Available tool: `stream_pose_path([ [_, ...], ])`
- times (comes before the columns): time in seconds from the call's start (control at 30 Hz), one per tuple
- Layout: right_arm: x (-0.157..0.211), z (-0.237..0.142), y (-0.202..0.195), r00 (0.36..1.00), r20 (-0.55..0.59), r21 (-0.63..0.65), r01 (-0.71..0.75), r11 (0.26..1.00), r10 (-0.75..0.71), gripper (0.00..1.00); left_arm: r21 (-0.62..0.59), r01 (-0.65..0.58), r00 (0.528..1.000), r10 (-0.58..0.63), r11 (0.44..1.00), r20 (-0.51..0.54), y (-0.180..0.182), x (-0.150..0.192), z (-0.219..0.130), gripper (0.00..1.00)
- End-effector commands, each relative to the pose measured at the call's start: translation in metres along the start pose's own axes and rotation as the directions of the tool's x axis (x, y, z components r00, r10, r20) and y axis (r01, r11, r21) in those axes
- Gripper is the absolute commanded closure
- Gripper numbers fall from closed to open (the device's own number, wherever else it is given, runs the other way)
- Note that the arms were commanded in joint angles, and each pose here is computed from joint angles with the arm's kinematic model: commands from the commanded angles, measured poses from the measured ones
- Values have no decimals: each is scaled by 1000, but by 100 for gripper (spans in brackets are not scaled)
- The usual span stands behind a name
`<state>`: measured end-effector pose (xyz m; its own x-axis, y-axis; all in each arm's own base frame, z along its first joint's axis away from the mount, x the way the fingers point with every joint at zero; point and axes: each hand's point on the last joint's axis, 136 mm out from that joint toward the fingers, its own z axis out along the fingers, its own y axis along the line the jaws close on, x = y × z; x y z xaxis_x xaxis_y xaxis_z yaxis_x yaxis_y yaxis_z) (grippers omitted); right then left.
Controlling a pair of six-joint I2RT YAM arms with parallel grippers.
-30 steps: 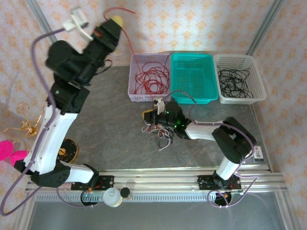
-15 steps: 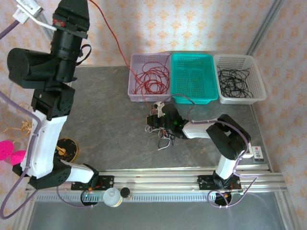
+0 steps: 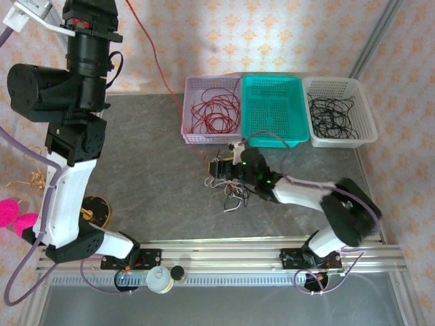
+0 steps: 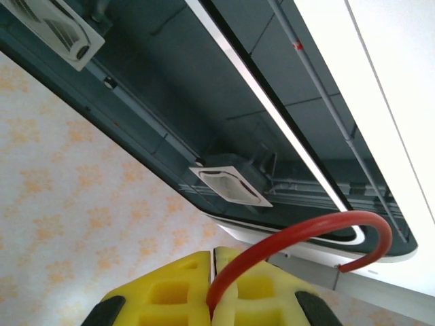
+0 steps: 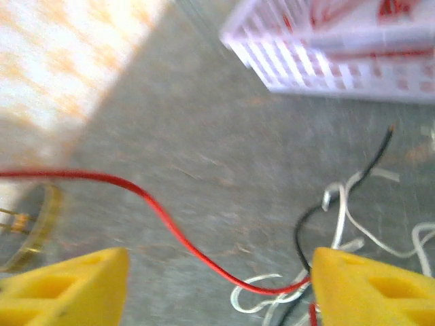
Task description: Untangle the cables
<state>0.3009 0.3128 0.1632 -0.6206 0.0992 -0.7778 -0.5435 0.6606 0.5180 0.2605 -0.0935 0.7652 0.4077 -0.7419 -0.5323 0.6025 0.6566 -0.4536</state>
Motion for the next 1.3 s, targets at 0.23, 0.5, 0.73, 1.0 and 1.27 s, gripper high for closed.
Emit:
stream_pose_path([
  [0.23, -77, -101, 90, 942, 178, -175, 316, 932, -286, 15, -84, 22, 989, -34, 996, -142, 32, 48, -24, 100],
  [0.5, -142, -69, 151, 931, 241, -349, 347, 870, -275, 18, -149, 122, 947, -160, 981, -280, 58, 106, -44, 100],
  [0.73, -141, -39, 178, 958, 157, -511, 286, 811, -239, 27, -194, 155, 927, -211, 969, -310, 71, 128, -51, 100],
  [1.0, -126, -20, 172, 963, 112, -537, 266, 801, -245, 43, -212, 187, 912, -250, 959, -324, 75, 138, -49, 100],
  [1.27, -146, -14, 165, 996, 50, -457, 92, 885, -78, 97, -394, 87, 876, -259, 915, -408, 125, 181, -57, 67],
])
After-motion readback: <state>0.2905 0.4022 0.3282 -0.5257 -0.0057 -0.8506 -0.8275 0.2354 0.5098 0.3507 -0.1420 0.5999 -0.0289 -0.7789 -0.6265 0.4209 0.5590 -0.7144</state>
